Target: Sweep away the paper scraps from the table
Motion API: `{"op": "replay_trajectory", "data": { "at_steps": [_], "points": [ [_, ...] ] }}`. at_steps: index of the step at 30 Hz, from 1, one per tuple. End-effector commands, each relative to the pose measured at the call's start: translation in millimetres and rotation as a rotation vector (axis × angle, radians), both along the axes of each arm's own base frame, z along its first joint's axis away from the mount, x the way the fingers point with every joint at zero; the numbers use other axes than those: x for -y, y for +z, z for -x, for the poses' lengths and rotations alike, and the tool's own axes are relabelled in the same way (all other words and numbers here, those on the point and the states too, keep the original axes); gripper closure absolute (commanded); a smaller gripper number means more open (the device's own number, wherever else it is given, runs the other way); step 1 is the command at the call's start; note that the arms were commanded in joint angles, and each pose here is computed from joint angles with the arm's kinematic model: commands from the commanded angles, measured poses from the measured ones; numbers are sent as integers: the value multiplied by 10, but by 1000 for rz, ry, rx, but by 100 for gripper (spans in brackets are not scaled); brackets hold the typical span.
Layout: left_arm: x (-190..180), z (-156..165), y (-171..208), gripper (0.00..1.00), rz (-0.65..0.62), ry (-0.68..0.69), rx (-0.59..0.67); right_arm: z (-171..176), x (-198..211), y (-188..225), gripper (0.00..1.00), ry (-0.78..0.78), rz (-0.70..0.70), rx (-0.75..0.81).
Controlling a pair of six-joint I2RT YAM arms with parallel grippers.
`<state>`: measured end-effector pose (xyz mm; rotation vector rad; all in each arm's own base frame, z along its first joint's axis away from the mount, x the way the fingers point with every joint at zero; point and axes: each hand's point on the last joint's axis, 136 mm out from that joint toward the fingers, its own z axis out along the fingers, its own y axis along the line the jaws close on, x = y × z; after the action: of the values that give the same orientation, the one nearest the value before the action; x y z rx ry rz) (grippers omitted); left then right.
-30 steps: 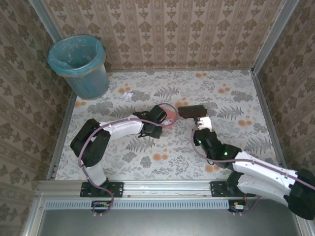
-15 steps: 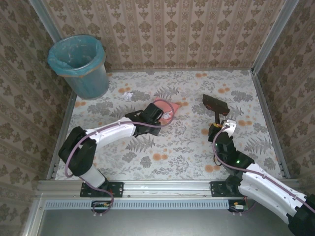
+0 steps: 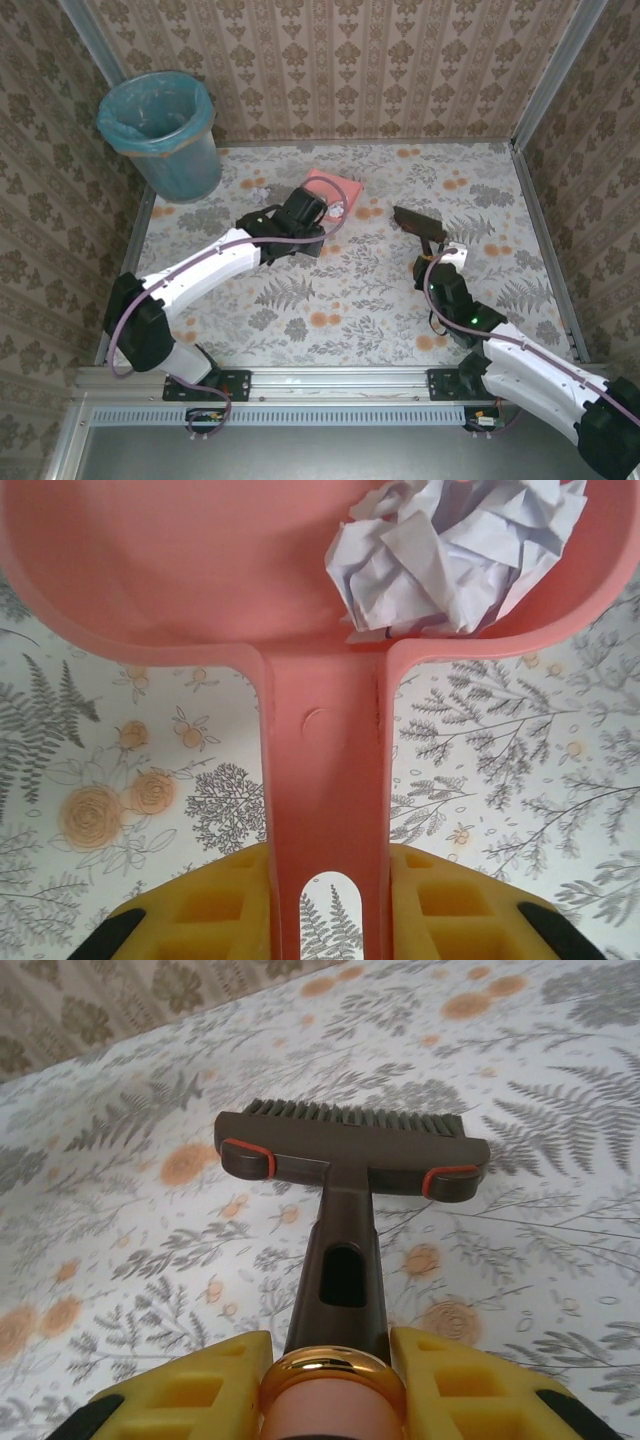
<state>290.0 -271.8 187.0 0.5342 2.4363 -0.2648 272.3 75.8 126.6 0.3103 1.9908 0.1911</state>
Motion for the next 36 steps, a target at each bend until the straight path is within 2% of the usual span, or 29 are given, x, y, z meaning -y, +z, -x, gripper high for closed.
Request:
{"op": "replay_trajectory", "data": {
  "at_steps": [1,9,13,21,25,36],
  "points": [
    [-176,-8,348,100,31,74,-4,-87,-286,152,100,140,-46,68],
    [-592,-256,781,100,135,225,-56,-126,-655,98,100,317,-46,38],
    [-819,-402,1053,100,231,291,-61,-139,-792,39,100,373,-31,0],
    [-1477,-810,1609,100,375,477,-23,-149,-990,-63,100,444,14,-58],
    [-1742,-1062,1823,100,516,546,-30,-151,-1056,-114,100,468,49,-83],
    [-2140,-1717,2152,100,771,642,-57,-162,-1118,-168,100,489,98,-111]
  ]
}}
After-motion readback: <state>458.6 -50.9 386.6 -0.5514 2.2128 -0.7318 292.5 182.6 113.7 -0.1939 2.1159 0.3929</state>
